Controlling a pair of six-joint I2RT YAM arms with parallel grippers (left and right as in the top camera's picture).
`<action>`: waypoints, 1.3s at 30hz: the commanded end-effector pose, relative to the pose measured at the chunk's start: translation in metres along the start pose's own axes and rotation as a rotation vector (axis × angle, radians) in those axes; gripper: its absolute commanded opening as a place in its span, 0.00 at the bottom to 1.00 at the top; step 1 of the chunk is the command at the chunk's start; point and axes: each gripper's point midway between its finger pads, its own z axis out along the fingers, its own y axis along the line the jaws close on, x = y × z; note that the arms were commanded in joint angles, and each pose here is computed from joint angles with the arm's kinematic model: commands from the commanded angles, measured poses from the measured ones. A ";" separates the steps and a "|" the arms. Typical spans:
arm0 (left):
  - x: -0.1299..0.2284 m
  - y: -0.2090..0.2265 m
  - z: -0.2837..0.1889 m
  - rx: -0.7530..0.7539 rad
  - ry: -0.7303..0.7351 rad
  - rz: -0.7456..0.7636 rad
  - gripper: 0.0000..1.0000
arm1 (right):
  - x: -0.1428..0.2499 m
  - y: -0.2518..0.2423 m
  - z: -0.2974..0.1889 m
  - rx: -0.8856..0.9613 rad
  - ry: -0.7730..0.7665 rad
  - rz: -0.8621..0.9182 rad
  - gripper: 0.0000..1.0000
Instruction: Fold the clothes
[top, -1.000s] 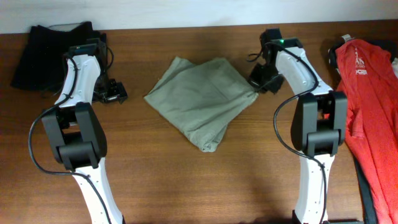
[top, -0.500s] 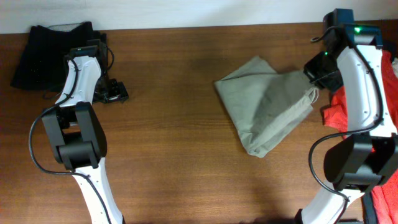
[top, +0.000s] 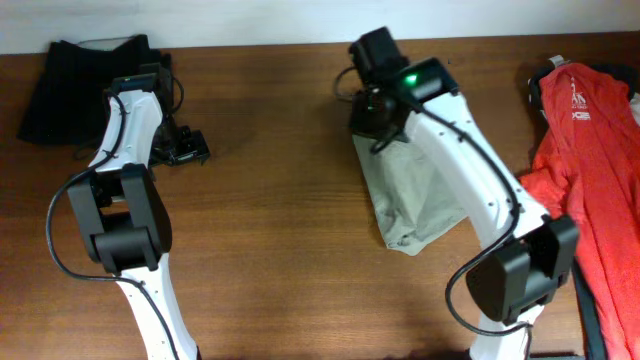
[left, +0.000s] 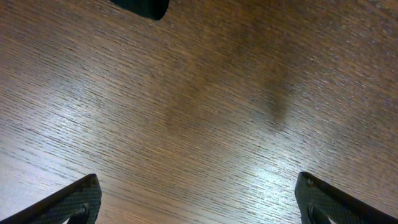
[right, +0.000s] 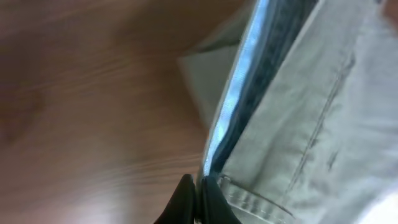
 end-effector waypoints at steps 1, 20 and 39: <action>0.001 0.002 -0.006 0.012 -0.005 -0.017 0.99 | 0.037 0.080 -0.011 -0.273 0.083 -0.151 0.04; 0.014 0.007 -0.006 -0.008 0.047 -0.011 0.99 | 0.070 0.172 -0.045 -0.495 -0.020 -0.406 0.99; 0.074 -0.074 -0.059 0.560 0.192 0.366 0.99 | -0.122 -0.189 -0.006 -0.084 -0.129 0.296 0.99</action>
